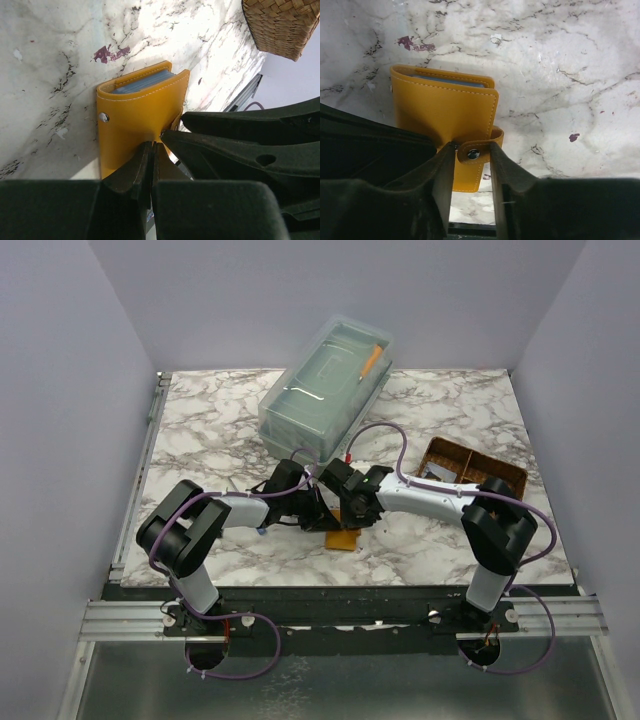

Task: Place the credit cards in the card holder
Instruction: Close the card holder at the center of the board.

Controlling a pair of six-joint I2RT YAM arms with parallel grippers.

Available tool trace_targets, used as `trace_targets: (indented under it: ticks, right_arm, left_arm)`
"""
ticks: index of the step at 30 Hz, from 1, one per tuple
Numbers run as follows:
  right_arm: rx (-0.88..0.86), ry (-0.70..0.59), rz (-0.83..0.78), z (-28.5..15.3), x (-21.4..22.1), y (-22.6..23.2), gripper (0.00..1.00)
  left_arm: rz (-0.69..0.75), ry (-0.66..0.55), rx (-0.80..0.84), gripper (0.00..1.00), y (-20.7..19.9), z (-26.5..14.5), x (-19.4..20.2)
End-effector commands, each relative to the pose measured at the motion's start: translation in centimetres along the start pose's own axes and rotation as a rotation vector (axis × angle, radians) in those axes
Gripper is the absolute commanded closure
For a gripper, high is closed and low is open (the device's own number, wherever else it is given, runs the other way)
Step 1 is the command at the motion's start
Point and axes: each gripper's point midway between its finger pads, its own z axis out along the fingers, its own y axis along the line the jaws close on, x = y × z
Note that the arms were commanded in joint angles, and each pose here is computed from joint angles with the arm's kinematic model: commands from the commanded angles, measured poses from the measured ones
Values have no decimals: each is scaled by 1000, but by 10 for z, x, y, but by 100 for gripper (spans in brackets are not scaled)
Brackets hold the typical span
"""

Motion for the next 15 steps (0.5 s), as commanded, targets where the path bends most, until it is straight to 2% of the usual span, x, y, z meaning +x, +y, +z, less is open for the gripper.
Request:
trace_targets:
  ticks: [1, 4, 10, 13, 15]
  right_arm:
    - [25, -38, -6, 0, -7, 0, 73]
    - [21, -37, -4, 0, -7, 0, 85]
    - [19, -49, -5, -4, -8, -2, 98]
    - [7, -61, -12, -10, -10, -3, 100]
    - [14, -55, -23, -10, -9, -6, 94]
  left_arm:
    - [17, -9, -25, 98, 9, 4, -2]
    - [17, -9, -24, 98, 9, 4, -2]
    - [20, -8, -24, 98, 9, 4, -2]
    - [19, -10, -22, 98, 9, 4, -2]
    - [20, -10, -23, 98, 9, 4, -2]
